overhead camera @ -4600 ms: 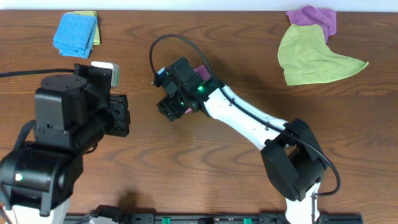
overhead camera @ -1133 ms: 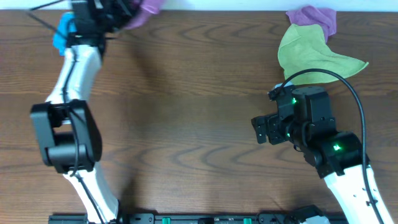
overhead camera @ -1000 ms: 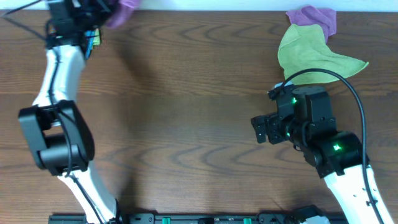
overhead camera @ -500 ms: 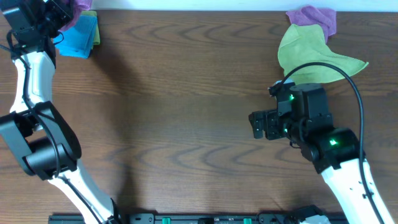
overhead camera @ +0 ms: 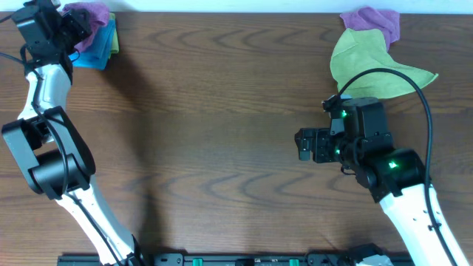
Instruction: Fold the cloth
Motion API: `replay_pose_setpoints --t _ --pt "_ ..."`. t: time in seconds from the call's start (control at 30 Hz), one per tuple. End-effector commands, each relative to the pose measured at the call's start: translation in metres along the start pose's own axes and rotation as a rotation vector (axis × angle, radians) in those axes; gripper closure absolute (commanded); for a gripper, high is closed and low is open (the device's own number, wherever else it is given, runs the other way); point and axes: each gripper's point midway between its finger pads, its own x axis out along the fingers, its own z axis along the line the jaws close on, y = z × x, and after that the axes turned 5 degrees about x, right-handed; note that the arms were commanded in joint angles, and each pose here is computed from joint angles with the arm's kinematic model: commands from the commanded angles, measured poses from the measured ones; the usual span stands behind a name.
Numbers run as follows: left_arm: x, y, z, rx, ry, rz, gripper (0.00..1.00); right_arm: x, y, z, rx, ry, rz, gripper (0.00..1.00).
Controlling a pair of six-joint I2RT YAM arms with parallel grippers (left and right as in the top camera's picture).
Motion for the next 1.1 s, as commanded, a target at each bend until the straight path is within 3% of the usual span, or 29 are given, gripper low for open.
replay_pose_setpoints --t 0.0,0.33,0.37,0.4,0.43,0.53,0.73,1.07 --pt "0.007 0.008 0.017 0.013 -0.031 0.013 0.94 0.0 -0.002 -0.001 0.043 0.0 -0.004 0.01" --pt "0.007 0.034 0.032 0.026 -0.088 0.105 0.91 0.0 -0.004 -0.001 0.065 -0.004 -0.013 0.01" --pt "0.007 0.035 0.033 0.023 -0.095 0.107 0.85 0.0 -0.004 -0.001 0.068 -0.004 -0.013 0.01" --pt "0.007 0.035 0.034 0.022 -0.102 0.109 0.67 0.0 -0.004 0.0 0.068 -0.005 -0.014 0.01" --pt "0.007 0.036 0.035 0.022 -0.108 0.108 0.57 -0.001 -0.004 0.0 0.071 -0.005 -0.014 0.01" --pt "0.006 0.035 0.037 0.021 -0.115 0.108 0.05 -0.001 -0.004 0.0 0.071 -0.008 -0.013 0.01" --pt "0.002 0.043 0.046 -0.023 -0.138 0.143 0.05 -0.001 -0.004 0.0 0.072 -0.008 -0.013 0.01" --pt "-0.013 0.068 0.058 -0.254 -0.147 0.245 0.05 0.0 -0.005 0.0 0.07 -0.008 -0.014 0.01"
